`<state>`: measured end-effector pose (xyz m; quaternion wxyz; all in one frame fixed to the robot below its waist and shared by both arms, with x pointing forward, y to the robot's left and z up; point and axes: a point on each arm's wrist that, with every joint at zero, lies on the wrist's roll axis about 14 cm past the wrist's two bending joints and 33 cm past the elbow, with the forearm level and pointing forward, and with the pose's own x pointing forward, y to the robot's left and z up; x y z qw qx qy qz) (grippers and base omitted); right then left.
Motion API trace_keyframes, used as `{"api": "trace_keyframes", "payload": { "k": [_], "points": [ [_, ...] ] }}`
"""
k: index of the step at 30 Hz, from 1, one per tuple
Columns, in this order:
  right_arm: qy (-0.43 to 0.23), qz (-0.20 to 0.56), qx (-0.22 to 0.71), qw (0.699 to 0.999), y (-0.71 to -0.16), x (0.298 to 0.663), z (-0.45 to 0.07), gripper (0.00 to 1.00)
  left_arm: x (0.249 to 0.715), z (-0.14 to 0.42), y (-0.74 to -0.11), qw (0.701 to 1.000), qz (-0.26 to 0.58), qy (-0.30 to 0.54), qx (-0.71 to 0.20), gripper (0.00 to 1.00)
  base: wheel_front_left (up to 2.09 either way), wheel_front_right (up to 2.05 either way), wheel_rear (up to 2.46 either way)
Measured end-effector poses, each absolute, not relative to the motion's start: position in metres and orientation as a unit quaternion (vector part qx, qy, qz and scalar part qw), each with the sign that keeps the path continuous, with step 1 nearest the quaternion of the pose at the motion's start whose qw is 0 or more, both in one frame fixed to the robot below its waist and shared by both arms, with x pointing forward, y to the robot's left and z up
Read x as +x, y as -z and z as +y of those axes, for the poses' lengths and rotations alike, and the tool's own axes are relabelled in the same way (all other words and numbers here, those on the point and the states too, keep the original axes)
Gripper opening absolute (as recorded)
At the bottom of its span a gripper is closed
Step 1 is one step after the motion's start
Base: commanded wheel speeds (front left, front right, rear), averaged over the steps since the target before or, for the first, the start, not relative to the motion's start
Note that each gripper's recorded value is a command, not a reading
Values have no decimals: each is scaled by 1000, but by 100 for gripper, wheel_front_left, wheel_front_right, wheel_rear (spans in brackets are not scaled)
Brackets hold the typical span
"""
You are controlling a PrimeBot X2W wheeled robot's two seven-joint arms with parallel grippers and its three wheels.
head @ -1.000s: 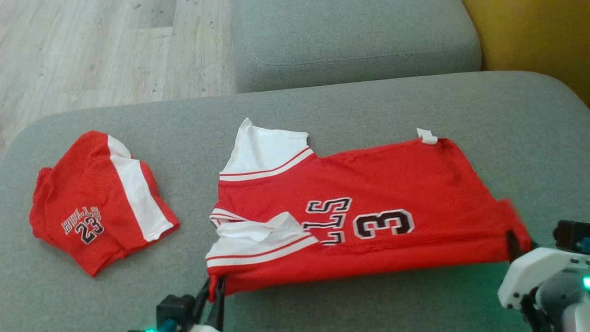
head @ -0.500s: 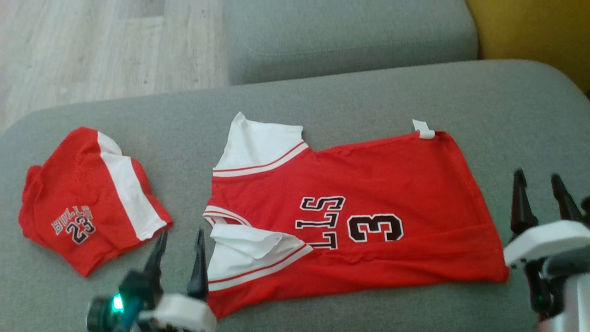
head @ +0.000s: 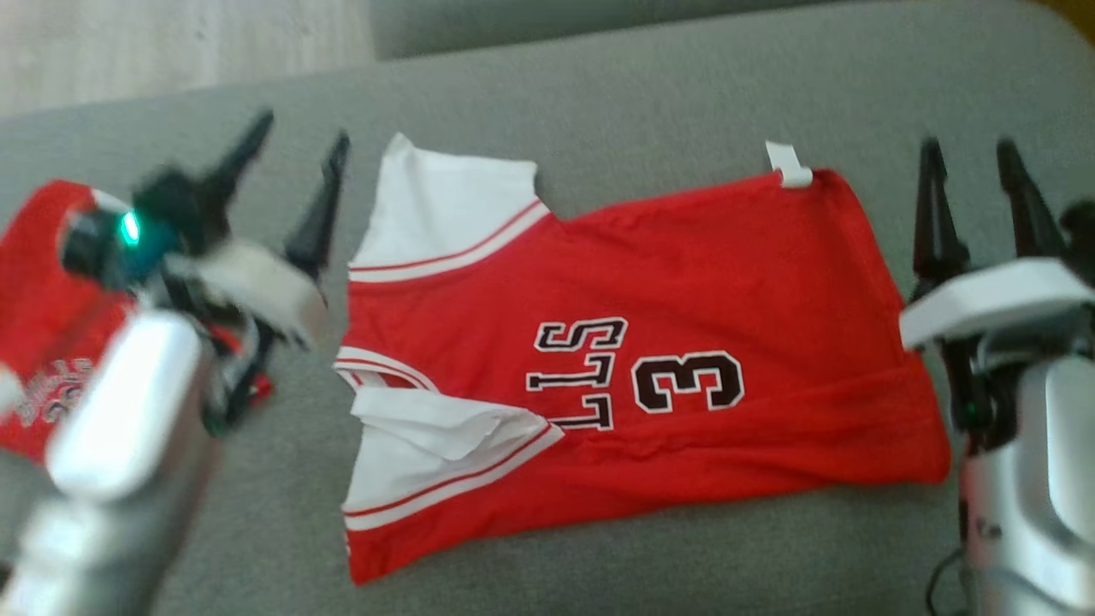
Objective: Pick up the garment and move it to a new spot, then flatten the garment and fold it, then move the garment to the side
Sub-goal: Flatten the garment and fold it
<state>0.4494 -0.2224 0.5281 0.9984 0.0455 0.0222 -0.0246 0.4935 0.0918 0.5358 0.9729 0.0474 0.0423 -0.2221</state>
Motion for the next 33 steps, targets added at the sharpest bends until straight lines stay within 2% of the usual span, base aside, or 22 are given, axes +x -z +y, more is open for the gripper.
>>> {"api": "trace_keyframes", "payload": {
  "k": [11,19,33],
  "points": [
    [20,25,19,999,-521,490,-227,100,573,90,-474,937,215,256,103,100,0,0,0],
    [31,43,11,999,-502,496,-238,100,579,83,-418,899,317,287,99,100,0,0,0],
    [48,57,2,997,-486,497,-255,100,580,68,-367,858,397,311,95,100,0,0,0]
  ]
}}
